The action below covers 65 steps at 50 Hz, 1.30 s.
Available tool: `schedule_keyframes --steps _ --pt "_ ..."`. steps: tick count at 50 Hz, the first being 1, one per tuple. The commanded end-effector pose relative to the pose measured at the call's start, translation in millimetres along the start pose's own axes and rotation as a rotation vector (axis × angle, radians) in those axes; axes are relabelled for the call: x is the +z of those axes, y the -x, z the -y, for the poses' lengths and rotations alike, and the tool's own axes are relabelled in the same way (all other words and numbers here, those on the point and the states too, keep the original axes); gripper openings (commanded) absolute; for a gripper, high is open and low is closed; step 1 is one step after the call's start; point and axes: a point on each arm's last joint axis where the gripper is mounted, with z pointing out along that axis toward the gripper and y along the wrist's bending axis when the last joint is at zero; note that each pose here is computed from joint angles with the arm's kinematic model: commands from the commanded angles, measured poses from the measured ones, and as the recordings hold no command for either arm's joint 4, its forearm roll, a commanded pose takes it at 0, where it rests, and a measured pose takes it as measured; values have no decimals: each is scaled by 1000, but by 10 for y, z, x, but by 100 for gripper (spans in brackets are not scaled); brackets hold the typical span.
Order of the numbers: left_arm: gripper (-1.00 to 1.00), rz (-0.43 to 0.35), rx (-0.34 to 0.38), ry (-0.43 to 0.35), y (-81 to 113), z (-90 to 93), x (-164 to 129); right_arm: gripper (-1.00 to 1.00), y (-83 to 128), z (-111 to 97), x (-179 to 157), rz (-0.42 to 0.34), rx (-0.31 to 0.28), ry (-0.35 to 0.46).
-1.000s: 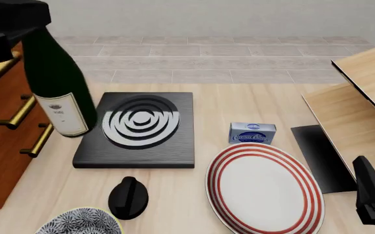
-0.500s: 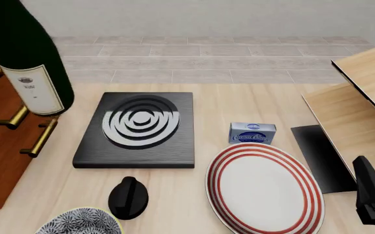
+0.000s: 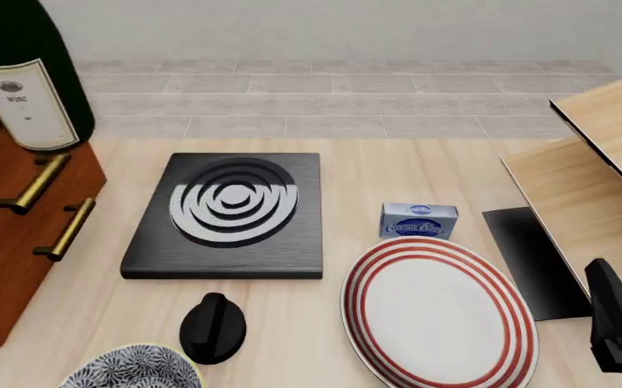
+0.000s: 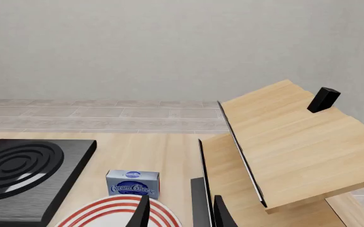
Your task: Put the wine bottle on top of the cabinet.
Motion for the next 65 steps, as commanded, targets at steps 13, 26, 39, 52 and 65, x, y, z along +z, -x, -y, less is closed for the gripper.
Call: schedule_keyframes --steps 13,26,39,52,65 --pt "-100 14 10 66 149 -126 75 100 0 0 0 0 0 0" --pt "-100 22 10 109 206 -199 40 100 0 0 0 0 0 0" --pt "-100 29 8 173 324 -320 34 100 0 0 0 0 0 0" --pt "-100 29 4 238 402 -452 83 100 0 0 0 0 0 0" --pt "-100 19 32 286 452 -564 147 100 0 0 0 0 0 0"
